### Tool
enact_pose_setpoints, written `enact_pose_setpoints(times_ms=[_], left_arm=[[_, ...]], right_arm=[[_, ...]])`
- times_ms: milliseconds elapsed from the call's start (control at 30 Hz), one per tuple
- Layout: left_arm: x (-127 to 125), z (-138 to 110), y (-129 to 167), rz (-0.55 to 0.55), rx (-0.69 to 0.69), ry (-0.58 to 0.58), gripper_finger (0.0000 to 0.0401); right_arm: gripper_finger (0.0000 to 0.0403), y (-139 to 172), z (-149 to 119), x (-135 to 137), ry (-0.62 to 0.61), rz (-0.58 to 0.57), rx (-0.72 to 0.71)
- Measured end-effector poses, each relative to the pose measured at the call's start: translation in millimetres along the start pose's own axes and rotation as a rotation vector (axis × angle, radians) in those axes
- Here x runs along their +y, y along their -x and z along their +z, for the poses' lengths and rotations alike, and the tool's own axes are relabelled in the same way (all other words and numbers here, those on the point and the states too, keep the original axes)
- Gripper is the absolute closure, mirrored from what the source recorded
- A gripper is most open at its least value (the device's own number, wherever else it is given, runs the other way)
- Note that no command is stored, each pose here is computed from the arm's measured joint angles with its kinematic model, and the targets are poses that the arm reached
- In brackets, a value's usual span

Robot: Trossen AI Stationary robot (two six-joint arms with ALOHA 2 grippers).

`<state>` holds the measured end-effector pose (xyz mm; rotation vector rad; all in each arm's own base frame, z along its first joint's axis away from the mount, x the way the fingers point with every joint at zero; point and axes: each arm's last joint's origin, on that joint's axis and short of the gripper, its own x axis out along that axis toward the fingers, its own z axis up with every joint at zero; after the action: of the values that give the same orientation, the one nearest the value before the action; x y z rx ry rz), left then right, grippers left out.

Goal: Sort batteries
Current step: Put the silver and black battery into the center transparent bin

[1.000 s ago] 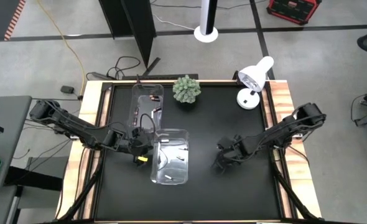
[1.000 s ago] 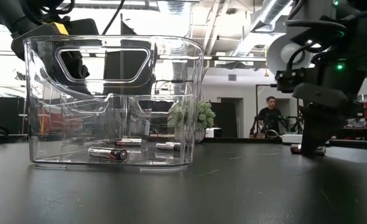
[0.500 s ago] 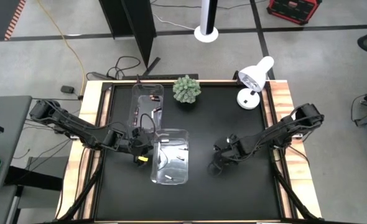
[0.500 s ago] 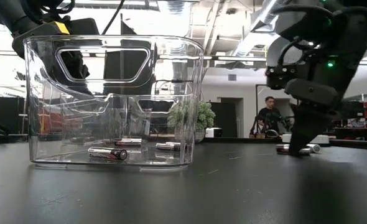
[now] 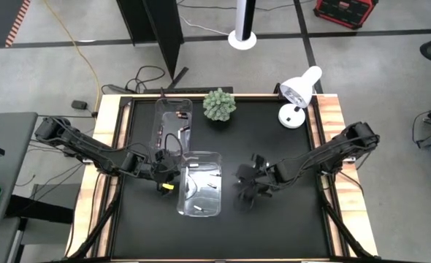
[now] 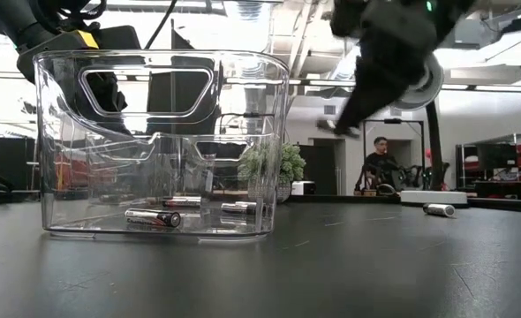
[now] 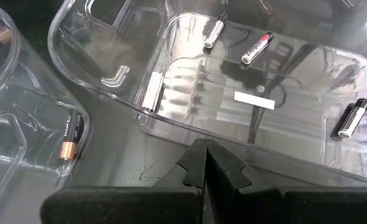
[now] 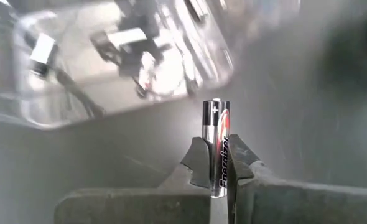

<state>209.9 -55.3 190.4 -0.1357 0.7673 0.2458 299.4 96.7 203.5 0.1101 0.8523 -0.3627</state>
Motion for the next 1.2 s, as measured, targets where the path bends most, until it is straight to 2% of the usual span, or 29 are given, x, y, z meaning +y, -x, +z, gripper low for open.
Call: enact_pose_setpoints(times_ms=[233, 367, 467, 700, 900, 1200], left_arm=[[0, 0, 0, 0.000, 0.000, -0.011, 0.0399], [0, 0, 0, 0.000, -0.001, -0.018, 0.0399], [0, 0, 0, 0.000, -0.001, -0.018, 0.0399], [0, 0, 0, -0.001, -0.001, -0.018, 0.0399], [0, 0, 0, 0.000, 0.000, -0.015, 0.0399], [0, 0, 0, 0.000, 0.000, -0.009, 0.0399]], right_arm=[[0.0394, 17, 32, 12, 0.168, 0.051, -0.139], [0.0394, 17, 51, 14, 0.209, 0.129, -0.265], [0.0394, 6, 63, 13, 0.224, 0.200, -0.331], [0.0394, -40, 92, 16, 0.269, 0.279, -0.255], [0.0390, -65, 119, 21, 0.333, 0.253, -0.122], [0.0388, -108, 128, 20, 0.368, 0.247, 0.014]])
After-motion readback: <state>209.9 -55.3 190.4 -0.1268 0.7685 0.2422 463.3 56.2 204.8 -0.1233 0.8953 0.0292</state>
